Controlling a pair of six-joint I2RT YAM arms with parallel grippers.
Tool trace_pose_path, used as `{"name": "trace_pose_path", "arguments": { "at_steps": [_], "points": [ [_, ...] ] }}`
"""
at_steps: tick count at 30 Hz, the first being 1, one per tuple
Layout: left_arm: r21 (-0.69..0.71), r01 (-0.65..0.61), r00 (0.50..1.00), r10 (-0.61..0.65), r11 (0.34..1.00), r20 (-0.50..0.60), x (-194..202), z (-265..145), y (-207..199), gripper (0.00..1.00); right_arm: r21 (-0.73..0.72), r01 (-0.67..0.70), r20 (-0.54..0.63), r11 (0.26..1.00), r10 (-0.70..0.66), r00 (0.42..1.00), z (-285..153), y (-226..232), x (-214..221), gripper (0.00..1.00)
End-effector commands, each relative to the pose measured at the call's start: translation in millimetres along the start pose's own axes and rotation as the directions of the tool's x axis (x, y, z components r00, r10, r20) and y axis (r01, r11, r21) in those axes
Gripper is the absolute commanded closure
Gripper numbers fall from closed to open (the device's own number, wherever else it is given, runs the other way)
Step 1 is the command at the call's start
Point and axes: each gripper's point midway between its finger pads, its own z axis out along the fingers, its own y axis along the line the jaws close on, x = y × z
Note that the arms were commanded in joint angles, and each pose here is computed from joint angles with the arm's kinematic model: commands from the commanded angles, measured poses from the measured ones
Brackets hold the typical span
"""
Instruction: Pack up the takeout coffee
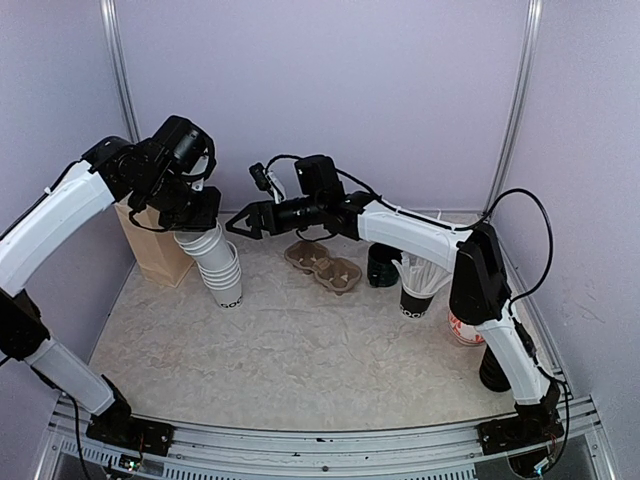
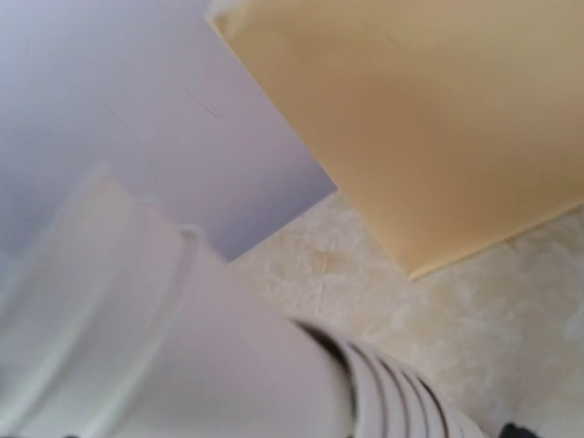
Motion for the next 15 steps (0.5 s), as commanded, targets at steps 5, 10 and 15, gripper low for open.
{"name": "trace_pose_path", "arguments": {
  "at_steps": [5, 10, 15],
  "points": [
    [0.055, -0.019, 1.0, 0.018, 0.998, 0.019, 0.2, -2.6, -23.5, 1.0, -0.09, -0.011, 0.025, 0.996, 0.013, 1.0, 3.8, 18.2, -9.2, 0.01],
    [0.025, -0.023, 1.0, 0.022, 0.999, 0.021, -1.5, -1.7, -19.5, 1.0, -0.141, -0.027, 0.013, 0.99, 0.03, 0.999, 2.7, 27.5, -7.3, 0.01],
    [0.024, -0.022, 1.0, 0.021, 0.999, 0.021, -0.6, -3.6, -18.2, 1.0, -0.202, -0.05, 0.0, 0.978, 0.051, 0.999, -0.3, 37.7, -4.6, 0.02]
  ]
}}
